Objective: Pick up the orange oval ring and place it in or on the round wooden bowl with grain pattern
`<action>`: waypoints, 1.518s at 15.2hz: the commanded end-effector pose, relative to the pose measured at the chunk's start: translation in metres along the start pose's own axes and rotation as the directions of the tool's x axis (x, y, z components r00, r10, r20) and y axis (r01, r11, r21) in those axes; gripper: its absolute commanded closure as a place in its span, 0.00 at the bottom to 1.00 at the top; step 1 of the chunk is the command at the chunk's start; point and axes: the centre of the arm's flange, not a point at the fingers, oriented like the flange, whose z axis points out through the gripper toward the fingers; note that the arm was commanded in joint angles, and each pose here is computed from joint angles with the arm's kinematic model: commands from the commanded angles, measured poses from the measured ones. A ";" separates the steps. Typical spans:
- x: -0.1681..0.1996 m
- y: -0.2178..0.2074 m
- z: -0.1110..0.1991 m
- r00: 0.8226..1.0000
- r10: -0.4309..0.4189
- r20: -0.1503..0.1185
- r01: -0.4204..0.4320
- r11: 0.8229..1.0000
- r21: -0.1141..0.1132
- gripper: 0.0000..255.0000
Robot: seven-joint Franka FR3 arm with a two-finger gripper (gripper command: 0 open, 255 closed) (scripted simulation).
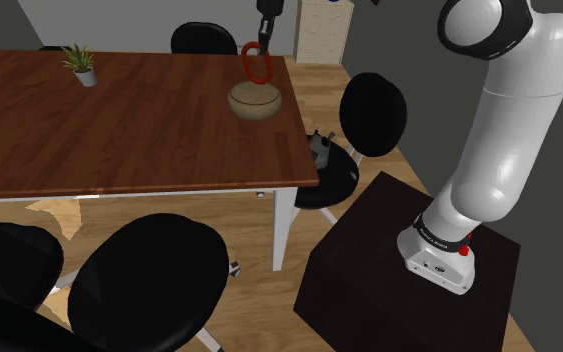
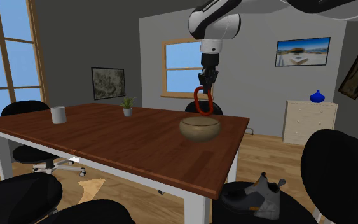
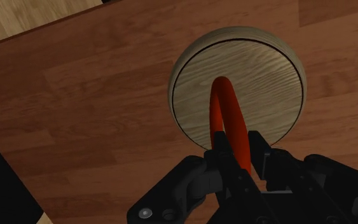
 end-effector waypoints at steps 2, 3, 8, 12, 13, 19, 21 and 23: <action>-0.003 -0.001 0.016 1.000 0.000 -0.001 0.000 1.000 0.000 1.00; -0.003 -0.002 0.019 1.000 0.000 -0.001 0.000 1.000 0.000 1.00; -0.003 -0.002 0.019 1.000 0.000 -0.001 0.000 1.000 0.000 1.00; -0.003 -0.002 0.019 1.000 0.000 -0.001 0.000 1.000 0.000 0.00; -0.003 -0.002 0.019 1.000 0.000 -0.001 0.000 1.000 0.000 0.00; -0.004 -0.002 -0.021 1.000 0.000 -0.001 0.000 1.000 0.000 0.00; -0.004 -0.002 -0.031 1.000 0.000 -0.001 0.000 1.000 0.000 0.00; -0.004 -0.002 -0.031 1.000 0.000 -0.001 0.000 1.000 0.000 0.00</action>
